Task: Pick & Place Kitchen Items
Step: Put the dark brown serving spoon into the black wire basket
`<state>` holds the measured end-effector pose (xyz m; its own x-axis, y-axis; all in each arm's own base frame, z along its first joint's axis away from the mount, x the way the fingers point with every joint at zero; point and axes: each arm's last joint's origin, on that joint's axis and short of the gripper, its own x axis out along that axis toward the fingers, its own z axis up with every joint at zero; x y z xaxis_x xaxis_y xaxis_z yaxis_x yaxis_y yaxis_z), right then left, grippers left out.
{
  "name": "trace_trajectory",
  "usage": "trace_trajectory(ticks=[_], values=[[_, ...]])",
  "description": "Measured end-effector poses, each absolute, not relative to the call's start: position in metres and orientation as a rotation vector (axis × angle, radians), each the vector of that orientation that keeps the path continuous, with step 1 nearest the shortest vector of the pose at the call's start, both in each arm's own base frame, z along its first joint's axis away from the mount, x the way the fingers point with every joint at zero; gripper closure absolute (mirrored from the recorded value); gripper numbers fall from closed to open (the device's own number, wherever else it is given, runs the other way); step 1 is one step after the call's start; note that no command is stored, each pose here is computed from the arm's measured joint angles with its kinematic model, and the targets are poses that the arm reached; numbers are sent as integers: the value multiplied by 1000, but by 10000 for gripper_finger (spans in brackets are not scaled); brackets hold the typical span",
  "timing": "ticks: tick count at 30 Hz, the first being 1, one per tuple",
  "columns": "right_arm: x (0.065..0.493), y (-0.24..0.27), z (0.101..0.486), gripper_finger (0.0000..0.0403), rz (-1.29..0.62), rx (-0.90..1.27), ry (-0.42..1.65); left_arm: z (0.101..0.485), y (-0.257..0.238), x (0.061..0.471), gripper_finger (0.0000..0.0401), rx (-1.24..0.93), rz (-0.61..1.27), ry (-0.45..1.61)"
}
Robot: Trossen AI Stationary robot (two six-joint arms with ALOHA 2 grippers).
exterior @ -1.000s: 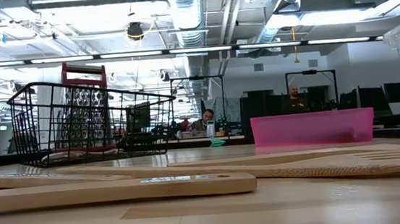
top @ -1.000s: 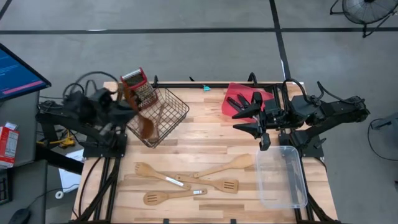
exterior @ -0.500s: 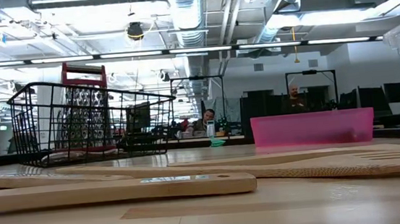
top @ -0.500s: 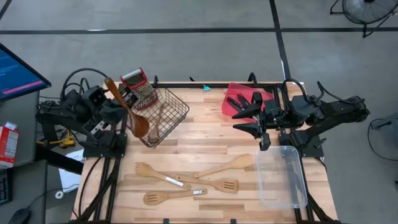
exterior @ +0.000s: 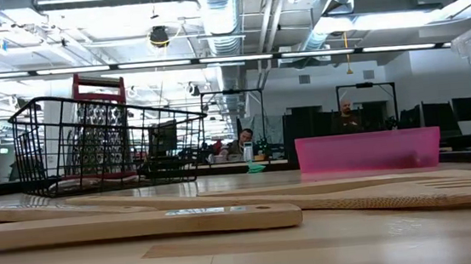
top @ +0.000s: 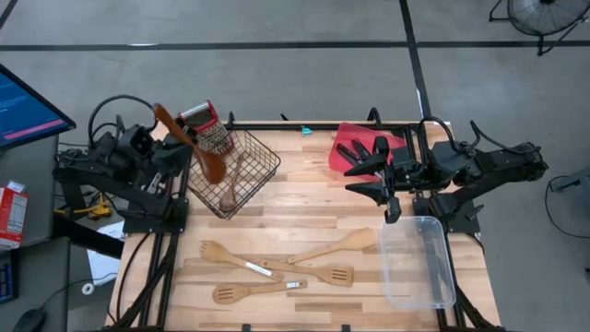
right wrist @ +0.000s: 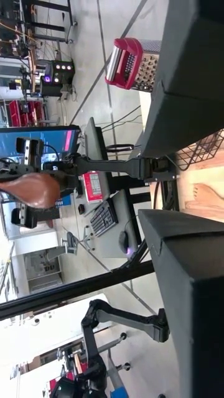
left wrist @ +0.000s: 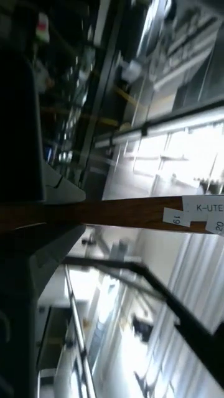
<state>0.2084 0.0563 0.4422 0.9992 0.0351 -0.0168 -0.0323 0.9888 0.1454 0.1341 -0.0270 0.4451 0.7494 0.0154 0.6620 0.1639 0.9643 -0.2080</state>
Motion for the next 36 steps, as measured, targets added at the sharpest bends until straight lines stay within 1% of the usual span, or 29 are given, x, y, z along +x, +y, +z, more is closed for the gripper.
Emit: trace_trajectory(ticks=[8,24,30,36], values=[[208,56,442,242,34,146,19,443,-24,137,393,-304,59,-706],[208,56,442,242,34,146,19,441,-22,141,393,-344,159,-687],[208,56,442,242,34,146,19,439,-19,141,393,-365,242,-669],[208,56,442,242,33,146,19,434,-17,144,393,-380,378,-608]])
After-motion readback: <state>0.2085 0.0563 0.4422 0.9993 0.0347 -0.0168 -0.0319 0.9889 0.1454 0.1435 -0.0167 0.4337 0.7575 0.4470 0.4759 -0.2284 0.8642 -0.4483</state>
